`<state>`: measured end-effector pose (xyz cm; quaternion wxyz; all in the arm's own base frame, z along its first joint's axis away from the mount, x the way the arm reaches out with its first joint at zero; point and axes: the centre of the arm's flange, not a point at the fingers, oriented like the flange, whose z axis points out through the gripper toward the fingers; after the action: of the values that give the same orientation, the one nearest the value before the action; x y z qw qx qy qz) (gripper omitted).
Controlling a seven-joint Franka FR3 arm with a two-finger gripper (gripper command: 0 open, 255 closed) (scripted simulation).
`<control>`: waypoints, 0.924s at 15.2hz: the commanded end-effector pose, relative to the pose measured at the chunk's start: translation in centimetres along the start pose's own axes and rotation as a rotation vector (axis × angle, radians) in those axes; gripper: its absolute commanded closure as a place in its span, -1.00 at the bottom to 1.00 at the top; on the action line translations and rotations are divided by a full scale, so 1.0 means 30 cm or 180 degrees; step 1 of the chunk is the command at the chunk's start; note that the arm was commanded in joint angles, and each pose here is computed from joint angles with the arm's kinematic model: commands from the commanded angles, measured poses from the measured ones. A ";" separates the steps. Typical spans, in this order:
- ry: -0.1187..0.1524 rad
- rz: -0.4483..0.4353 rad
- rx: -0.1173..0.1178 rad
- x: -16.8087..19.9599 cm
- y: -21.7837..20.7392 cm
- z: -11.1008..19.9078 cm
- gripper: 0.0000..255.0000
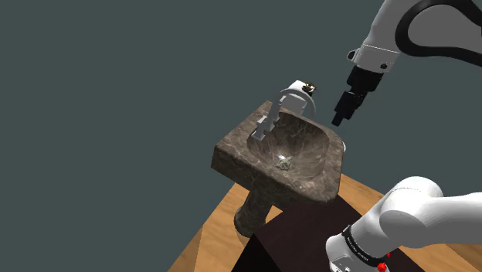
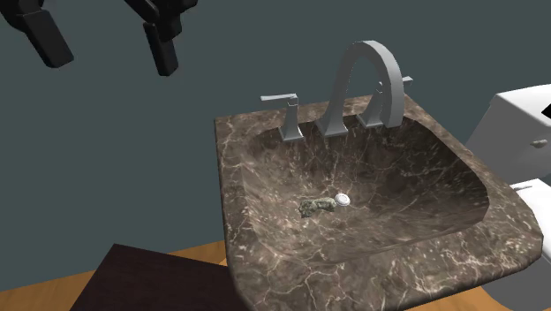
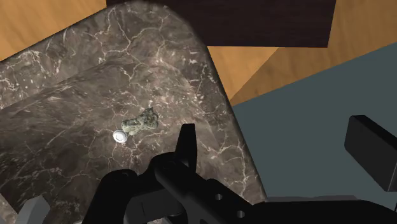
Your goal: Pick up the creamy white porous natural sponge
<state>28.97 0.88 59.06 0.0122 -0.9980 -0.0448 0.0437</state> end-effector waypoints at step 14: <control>0.0348 0.0261 0.0309 0.109 0.333 0.472 -1.00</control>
<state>31.75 -7.79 45.37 0.0581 -0.9983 -0.0046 -0.0019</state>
